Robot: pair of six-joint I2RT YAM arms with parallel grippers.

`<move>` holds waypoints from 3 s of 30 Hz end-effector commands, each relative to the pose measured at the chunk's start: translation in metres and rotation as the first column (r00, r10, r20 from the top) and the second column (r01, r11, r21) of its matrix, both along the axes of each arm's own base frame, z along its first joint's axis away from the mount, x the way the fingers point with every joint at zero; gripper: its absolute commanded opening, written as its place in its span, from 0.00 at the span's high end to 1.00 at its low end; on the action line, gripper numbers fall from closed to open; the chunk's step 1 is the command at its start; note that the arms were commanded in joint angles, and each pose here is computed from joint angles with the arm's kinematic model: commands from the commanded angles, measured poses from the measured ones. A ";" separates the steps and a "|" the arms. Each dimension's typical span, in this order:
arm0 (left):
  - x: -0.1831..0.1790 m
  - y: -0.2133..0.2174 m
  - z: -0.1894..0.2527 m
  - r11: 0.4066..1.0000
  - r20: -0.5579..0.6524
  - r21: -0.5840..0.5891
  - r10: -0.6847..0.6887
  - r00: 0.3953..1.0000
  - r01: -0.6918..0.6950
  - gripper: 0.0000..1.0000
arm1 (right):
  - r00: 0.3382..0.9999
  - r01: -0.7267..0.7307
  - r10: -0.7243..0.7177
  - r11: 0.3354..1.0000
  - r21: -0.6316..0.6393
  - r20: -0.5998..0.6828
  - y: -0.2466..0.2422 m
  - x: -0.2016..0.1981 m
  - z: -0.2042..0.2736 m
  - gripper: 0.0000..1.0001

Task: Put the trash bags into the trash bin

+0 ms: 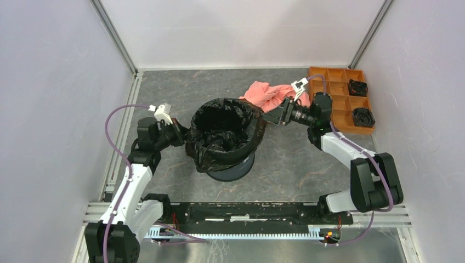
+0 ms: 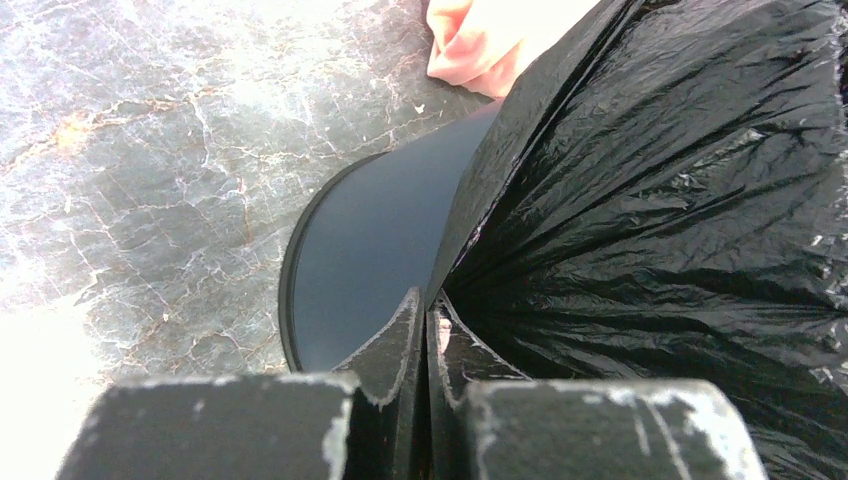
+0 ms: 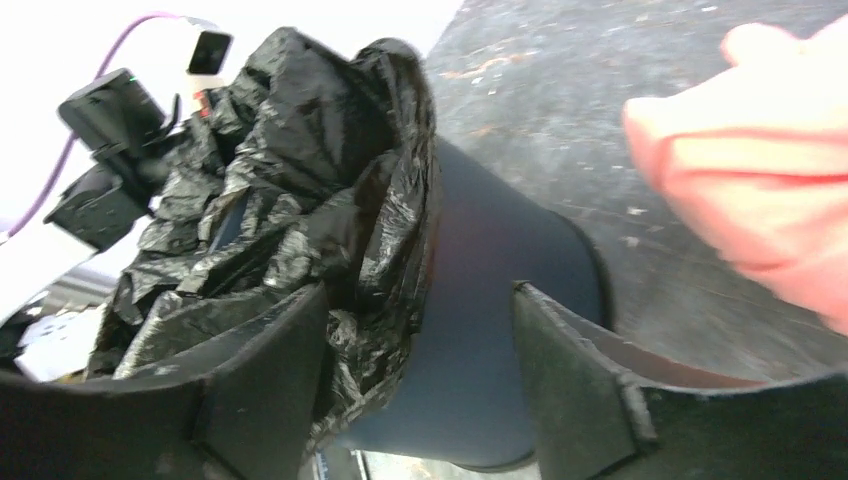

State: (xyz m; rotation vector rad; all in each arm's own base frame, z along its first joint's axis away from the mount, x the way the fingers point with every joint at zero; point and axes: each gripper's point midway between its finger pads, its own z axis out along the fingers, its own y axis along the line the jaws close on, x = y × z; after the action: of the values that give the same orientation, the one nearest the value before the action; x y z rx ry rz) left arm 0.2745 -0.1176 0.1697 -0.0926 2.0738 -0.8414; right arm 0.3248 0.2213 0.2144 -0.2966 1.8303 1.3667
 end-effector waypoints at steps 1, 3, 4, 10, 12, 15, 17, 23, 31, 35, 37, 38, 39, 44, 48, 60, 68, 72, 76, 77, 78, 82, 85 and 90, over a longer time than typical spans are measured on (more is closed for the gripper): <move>0.002 -0.003 0.005 0.998 0.007 -0.055 0.028 1.000 -0.027 0.93 | 0.988 -0.145 0.138 0.983 0.112 0.071 0.031 -0.022 0.024 0.33; 0.004 -0.001 0.002 0.997 -0.005 -0.064 0.052 0.999 -0.052 0.94 | 0.987 -0.153 0.147 0.982 0.113 0.061 0.038 -0.025 0.018 0.53; 0.005 0.000 0.000 0.996 -0.011 -0.069 0.064 0.998 -0.065 0.94 | 0.990 -0.140 0.136 0.986 0.096 0.048 0.038 -0.022 0.009 0.71; 0.008 0.011 -0.017 0.978 -0.053 -0.098 0.182 0.982 -0.187 0.93 | 1.000 0.003 -0.006 0.986 -0.165 -0.022 0.020 0.002 -0.064 1.00; 0.008 0.016 -0.020 0.969 -0.062 -0.103 0.218 0.974 -0.224 0.93 | 1.000 -0.007 0.004 0.982 -0.190 -0.018 0.020 -0.002 -0.070 0.99; 0.005 0.022 -0.011 0.959 -0.048 -0.099 0.260 0.964 -0.264 0.91 | 1.000 -0.006 0.010 0.973 -0.232 0.018 0.022 -0.005 -0.066 0.98; 0.001 0.029 0.004 0.951 -0.024 -0.090 0.295 0.955 -0.296 0.82 | 0.999 0.011 0.004 0.957 -0.290 0.051 0.020 -0.003 -0.061 0.90; -0.034 0.057 0.039 0.877 -0.040 -0.092 0.470 0.882 -0.472 0.28 | 0.987 0.121 -0.064 0.900 -0.419 0.148 0.000 0.006 -0.041 0.67; -0.091 0.055 0.048 0.835 -0.201 -0.148 0.499 0.843 -0.530 0.24 | 0.974 0.172 -0.086 0.881 -0.441 0.208 -0.009 0.005 -0.024 0.45; -0.112 0.043 0.053 0.860 -0.250 -0.167 0.436 0.864 -0.482 0.26 | 0.975 0.157 -0.071 0.888 -0.433 0.209 -0.007 0.001 -0.022 0.42; -0.118 0.033 0.052 0.881 -0.275 -0.182 0.381 0.883 -0.437 0.28 | 0.976 0.159 -0.074 0.890 -0.428 0.207 -0.008 -0.001 -0.021 0.40; -0.119 0.029 0.049 0.890 -0.286 -0.186 0.357 0.889 -0.417 0.27 | 0.976 0.155 -0.072 0.891 -0.426 0.206 -0.007 -0.003 -0.021 0.37; -0.117 0.025 0.049 0.902 -0.275 -0.198 0.325 0.905 -0.385 0.27 | 0.976 0.151 -0.067 0.893 -0.423 0.208 -0.005 -0.005 -0.019 0.35; -0.110 -0.006 0.040 0.929 -0.247 -0.309 0.131 0.960 -0.206 0.25 | 0.985 0.087 -0.015 0.902 -0.423 0.171 0.005 -0.022 -0.021 0.33; -0.101 -0.005 0.007 0.917 -0.283 -0.314 0.159 0.946 -0.248 0.39 | 0.987 0.045 0.023 0.910 -0.411 0.159 0.011 -0.038 -0.024 0.32; -0.063 -0.005 -0.057 0.866 -0.294 -0.392 0.202 0.934 -0.310 0.81 | 0.991 -0.066 0.106 0.922 -0.381 0.085 0.005 -0.089 -0.042 0.29; -0.059 -0.003 -0.063 0.890 -0.316 -0.334 0.204 0.927 -0.310 0.88 | 0.985 -0.137 0.157 0.961 -0.240 0.067 0.019 -0.111 -0.024 0.24; -0.059 0.000 -0.063 0.876 -0.309 -0.347 0.229 0.923 -0.334 0.92 | 0.983 -0.162 0.177 0.955 -0.248 0.040 0.029 -0.115 -0.035 0.28; -0.060 0.003 -0.069 0.884 -0.319 -0.314 0.246 0.915 -0.347 0.98 | 0.986 -0.158 0.167 0.946 -0.282 0.009 0.034 -0.116 -0.061 0.40; -0.062 0.005 -0.074 0.886 -0.338 -0.295 0.254 0.906 -0.358 0.98 | 0.986 -0.156 0.164 0.947 -0.281 0.005 0.036 -0.116 -0.065 0.44; -0.063 0.006 -0.077 0.887 -0.353 -0.281 0.261 0.899 -0.367 0.98 | 0.987 -0.155 0.163 0.946 -0.283 0.004 0.037 -0.117 -0.071 0.47; -0.066 0.015 -0.088 0.881 -0.394 -0.217 0.314 0.864 -0.420 0.98 | 0.991 -0.116 0.131 0.920 -0.374 0.015 0.032 -0.110 -0.101 0.60; -0.060 0.023 -0.085 0.858 -0.380 -0.214 0.366 0.849 -0.466 0.98 | 0.993 -0.086 0.114 0.874 -0.478 0.030 0.022 -0.099 -0.123 0.70; -0.050 0.035 -0.073 0.838 -0.335 -0.190 0.435 0.836 -0.512 0.98 | 0.995 -0.057 0.095 0.791 -0.609 0.029 0.006 -0.087 -0.150 0.73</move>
State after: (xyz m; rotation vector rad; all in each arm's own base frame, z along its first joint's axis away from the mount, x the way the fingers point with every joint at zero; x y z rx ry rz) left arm 0.2090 -0.0967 0.0739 -0.9114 2.1183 -0.9043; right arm 0.2150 0.2393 0.0710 -0.6706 2.2053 0.9562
